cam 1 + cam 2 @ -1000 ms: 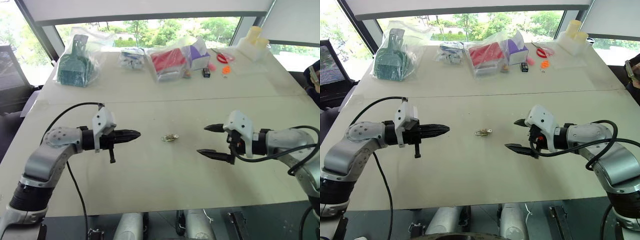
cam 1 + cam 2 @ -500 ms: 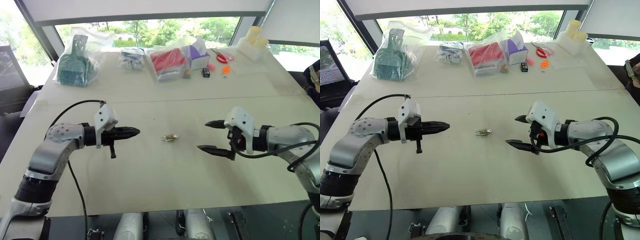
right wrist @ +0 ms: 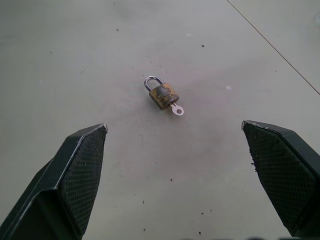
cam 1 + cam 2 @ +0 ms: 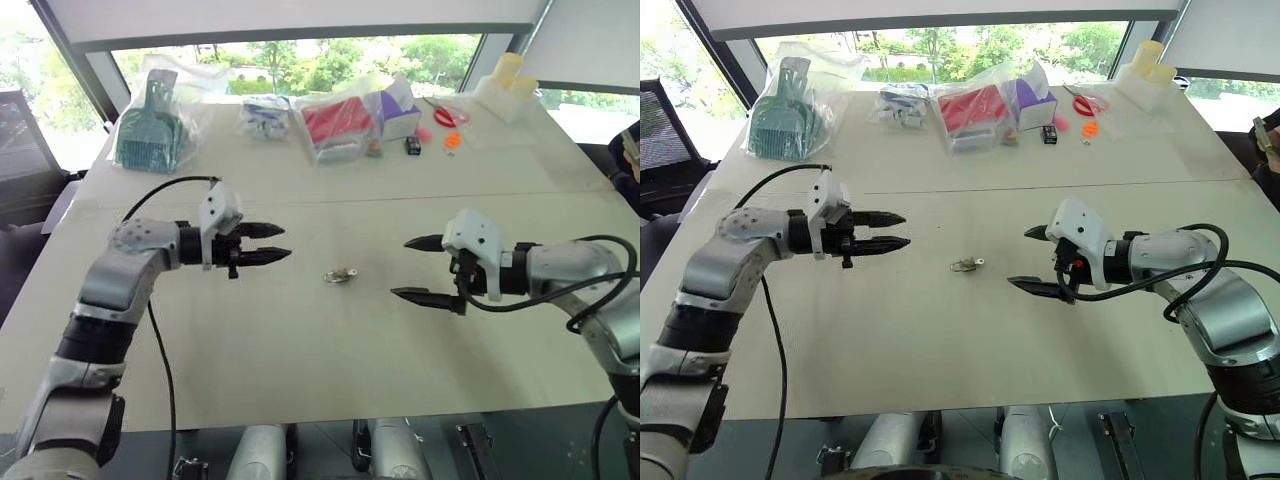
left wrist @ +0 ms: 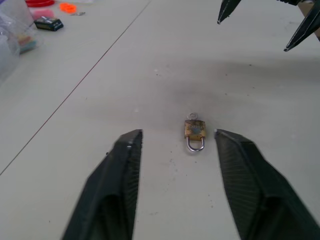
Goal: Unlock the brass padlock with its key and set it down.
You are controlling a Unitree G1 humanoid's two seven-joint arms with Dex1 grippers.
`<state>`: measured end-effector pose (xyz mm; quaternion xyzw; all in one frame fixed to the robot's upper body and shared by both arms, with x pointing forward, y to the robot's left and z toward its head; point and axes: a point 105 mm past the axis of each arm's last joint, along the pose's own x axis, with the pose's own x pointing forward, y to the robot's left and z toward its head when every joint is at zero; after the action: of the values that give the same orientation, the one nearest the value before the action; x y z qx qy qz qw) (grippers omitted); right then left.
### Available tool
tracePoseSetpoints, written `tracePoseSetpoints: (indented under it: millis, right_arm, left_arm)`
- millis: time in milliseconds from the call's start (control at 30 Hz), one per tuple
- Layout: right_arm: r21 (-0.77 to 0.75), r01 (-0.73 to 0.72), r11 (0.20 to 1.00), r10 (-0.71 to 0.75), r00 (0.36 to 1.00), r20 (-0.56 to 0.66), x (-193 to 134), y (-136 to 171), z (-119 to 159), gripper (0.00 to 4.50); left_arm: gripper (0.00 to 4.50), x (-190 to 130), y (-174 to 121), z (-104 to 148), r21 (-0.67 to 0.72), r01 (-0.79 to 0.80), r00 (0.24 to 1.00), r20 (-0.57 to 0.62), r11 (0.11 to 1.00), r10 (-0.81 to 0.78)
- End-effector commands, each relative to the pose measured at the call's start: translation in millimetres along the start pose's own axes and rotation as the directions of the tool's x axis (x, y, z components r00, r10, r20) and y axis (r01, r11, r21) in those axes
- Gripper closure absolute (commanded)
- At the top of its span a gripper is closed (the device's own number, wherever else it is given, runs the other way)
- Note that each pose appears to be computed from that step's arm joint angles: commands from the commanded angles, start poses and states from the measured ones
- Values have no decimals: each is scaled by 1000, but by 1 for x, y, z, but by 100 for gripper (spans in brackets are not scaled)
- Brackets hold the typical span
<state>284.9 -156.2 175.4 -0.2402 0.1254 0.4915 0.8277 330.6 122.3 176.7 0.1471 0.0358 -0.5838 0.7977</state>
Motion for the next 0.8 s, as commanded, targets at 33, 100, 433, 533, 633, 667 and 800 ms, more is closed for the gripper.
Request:
tracePoseSetpoints:
  millis: [33,100,433,533,633,667,800]
  right_arm:
    - [-43,25,999,-25,1000,18,-3,-6,6,0]
    - [-44,37,998,-36,999,17,0,-7,2,0]
    - [-36,48,998,-48,999,5,1,-2,1,0]
    - [-30,60,998,-59,998,8,-1,0,1,0]
    - [-28,65,997,-64,998,8,-1,2,1,0]
    - [-28,69,997,-69,998,9,-1,2,1,0]
    - [-28,77,997,-76,997,13,0,2,3,0]
  left_arm:
    - [45,26,1,6,35,65,998,14,997,-66]
    - [6,43,-1,0,50,92,996,2,994,-92]
    - [6,87,-12,-25,85,174,982,-89,981,-167]
    - [6,88,-13,-34,101,176,980,-116,979,-164]
    - [6,88,-13,-41,105,174,978,-135,979,-159]
    - [6,88,-12,-43,102,173,978,-137,980,-158]
    - [6,91,-12,-48,97,165,979,-139,982,-151]
